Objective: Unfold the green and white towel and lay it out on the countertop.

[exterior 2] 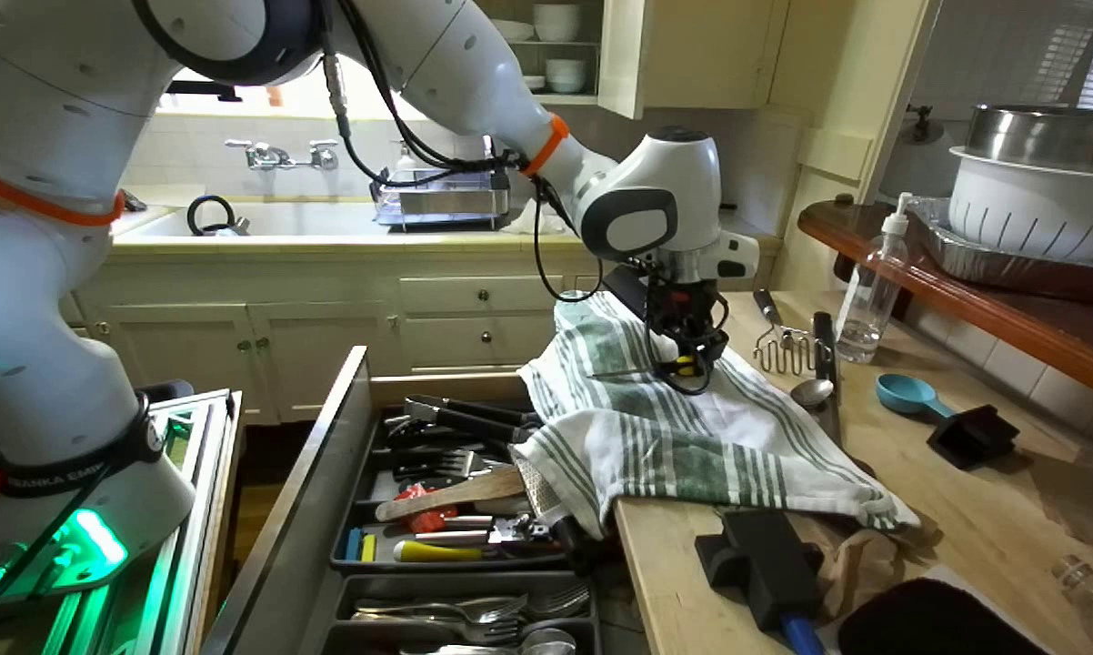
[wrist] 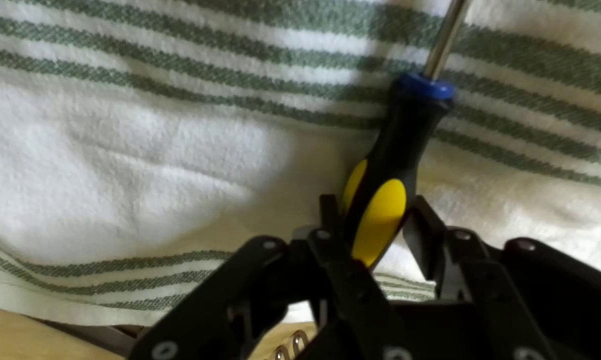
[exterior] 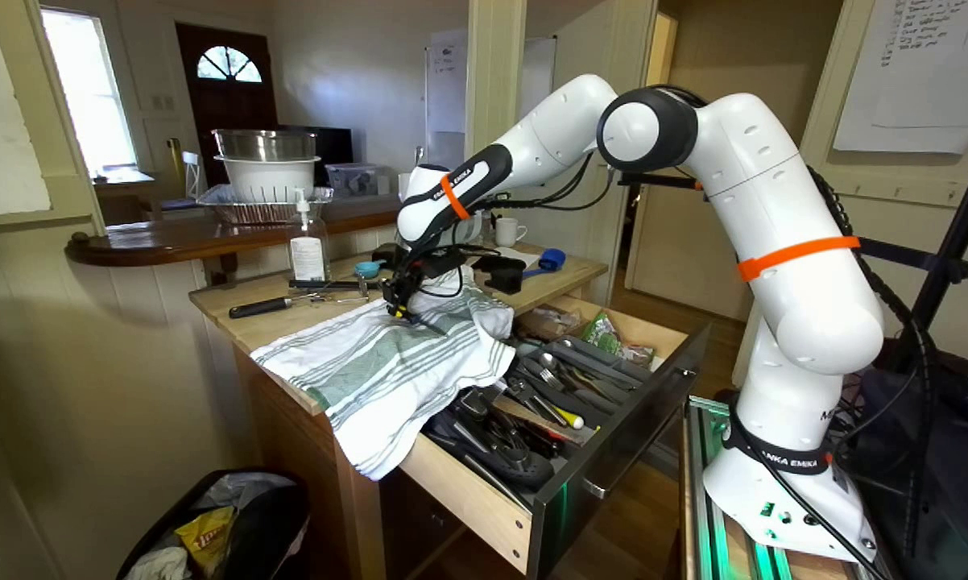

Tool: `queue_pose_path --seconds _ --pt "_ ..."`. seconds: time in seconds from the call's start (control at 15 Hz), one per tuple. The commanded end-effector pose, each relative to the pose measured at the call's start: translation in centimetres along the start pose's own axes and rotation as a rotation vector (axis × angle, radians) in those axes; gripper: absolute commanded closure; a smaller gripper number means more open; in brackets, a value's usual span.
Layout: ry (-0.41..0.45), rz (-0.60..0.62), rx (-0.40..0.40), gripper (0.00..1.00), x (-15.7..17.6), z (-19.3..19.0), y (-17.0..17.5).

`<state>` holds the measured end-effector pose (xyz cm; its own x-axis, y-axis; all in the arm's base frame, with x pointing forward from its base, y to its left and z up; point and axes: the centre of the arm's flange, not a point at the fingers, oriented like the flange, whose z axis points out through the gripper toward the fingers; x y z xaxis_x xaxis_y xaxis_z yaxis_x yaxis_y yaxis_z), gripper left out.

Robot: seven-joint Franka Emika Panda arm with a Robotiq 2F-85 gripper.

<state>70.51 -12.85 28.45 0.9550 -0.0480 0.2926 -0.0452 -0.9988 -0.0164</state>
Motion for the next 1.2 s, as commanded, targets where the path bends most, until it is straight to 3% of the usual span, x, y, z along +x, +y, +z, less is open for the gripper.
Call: queue_pose_path --seconds 0.0,0.2,0.27,0.4,0.6,0.93,1.0,1.13 --pt "-0.023 0.021 -0.004 0.93 0.4 0.0 -0.4" --pt "0.004 0.062 -0.017 0.92 2.3 -2.0 -0.1" --pt "0.051 0.054 -0.032 0.92 3.8 -3.2 0.3" --pt "0.130 -0.064 -0.068 0.92 6.9 -5.2 0.9" --pt "0.160 -0.221 -0.125 0.92 10.2 -6.8 1.2" --pt "0.177 -0.454 -0.259 0.92 13.5 -5.5 4.4" --pt "0.163 -0.371 -0.212 0.68 10.0 -7.2 2.6" --pt "0.163 -0.415 -0.236 0.68 10.5 -6.2 3.6"
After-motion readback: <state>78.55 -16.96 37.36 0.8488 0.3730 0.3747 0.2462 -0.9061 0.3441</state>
